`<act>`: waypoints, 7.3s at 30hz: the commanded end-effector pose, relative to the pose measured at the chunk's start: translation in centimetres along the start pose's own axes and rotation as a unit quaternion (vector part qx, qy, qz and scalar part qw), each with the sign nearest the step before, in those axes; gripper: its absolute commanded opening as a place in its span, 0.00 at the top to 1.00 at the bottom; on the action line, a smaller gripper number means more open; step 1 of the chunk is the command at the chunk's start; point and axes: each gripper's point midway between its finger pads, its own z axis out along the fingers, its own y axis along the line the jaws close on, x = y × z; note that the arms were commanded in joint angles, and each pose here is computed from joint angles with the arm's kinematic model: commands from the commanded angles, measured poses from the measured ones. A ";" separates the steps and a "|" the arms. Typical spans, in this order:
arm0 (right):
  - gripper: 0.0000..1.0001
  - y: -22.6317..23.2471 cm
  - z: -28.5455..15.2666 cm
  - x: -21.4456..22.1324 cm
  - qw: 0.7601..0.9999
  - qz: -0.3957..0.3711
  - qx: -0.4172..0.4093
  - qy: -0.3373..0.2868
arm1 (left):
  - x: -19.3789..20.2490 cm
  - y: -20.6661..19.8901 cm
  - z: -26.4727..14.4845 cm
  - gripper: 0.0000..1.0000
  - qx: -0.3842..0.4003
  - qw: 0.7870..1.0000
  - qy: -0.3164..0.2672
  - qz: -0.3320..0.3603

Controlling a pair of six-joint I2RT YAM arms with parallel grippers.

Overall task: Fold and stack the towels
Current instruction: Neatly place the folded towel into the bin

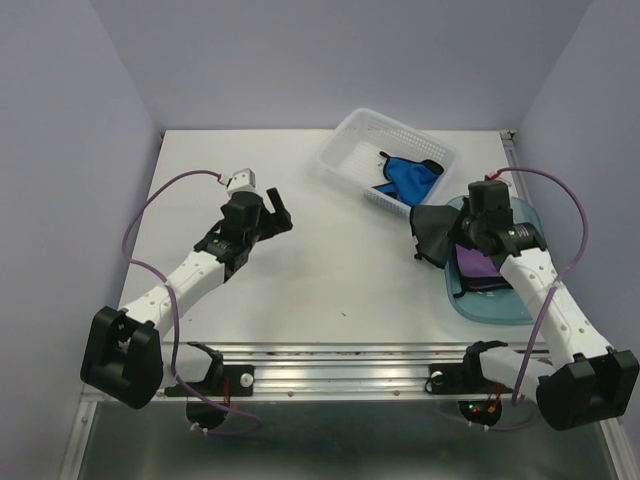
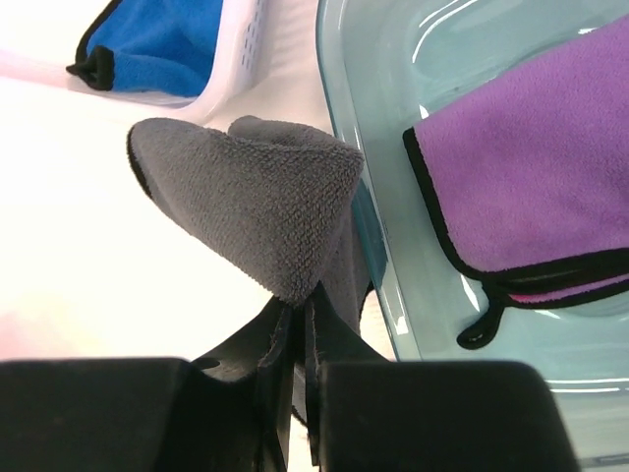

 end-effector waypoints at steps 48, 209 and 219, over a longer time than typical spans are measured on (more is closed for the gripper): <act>0.99 -7.5 2.6 -1.0 0.987 -0.082 0.124 0.057 | -0.2 -0.7 1.8 0.01 0.031 0.999 0.009 0.013; 0.26 -12.9 5.5 -6.3 0.959 -0.115 0.257 0.034 | 0.8 -0.7 2.6 0.01 0.050 0.998 0.032 0.015; 0.71 -7.4 7.2 -3.9 0.993 -0.070 0.084 0.033 | 0.6 -0.8 2.3 0.01 0.052 0.998 0.028 0.012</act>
